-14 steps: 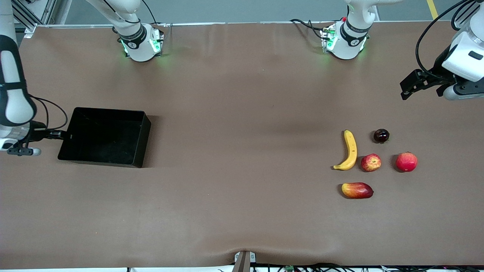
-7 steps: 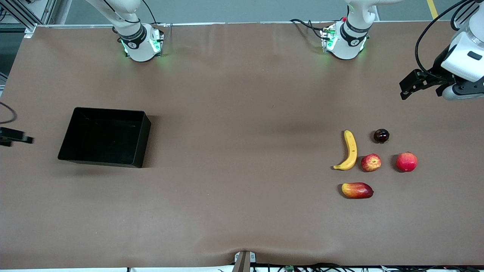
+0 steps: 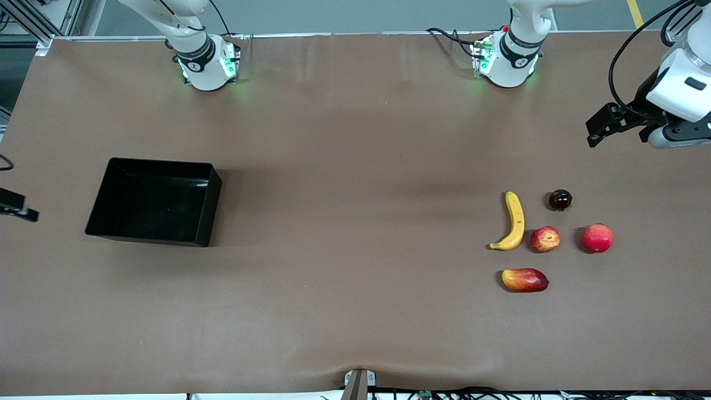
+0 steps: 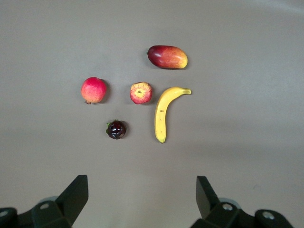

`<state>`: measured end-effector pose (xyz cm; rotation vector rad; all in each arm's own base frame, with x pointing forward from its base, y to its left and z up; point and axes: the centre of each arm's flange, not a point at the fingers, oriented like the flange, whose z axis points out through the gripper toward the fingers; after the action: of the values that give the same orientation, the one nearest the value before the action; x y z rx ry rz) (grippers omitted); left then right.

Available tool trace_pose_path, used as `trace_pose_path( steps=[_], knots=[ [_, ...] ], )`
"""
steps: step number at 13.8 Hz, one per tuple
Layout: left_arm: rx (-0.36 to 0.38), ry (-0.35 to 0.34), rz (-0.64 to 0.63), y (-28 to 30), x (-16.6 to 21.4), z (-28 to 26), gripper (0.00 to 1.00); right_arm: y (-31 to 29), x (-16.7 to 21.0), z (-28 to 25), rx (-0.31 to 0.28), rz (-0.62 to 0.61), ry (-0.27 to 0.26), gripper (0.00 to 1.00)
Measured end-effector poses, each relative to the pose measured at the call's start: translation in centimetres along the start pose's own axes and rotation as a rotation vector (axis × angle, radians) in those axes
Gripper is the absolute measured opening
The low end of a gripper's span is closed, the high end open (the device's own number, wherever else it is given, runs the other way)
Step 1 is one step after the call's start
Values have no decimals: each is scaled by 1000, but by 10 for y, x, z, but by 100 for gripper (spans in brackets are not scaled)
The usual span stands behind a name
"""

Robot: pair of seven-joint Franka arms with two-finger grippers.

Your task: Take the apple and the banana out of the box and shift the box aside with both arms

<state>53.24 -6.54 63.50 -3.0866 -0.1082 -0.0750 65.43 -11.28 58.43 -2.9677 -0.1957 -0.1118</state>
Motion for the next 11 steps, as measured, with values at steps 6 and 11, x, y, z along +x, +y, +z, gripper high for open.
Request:
trace_pose_path(
  steps=[6,11],
  knots=[
    [0,1,-12,-6,1,-1,100,-93,-40,-32,-38,7,-125,100],
    [0,-7,-6,-3,-1,0,100,-108,-90,-34,-92,-6,-135,100]
  ],
)
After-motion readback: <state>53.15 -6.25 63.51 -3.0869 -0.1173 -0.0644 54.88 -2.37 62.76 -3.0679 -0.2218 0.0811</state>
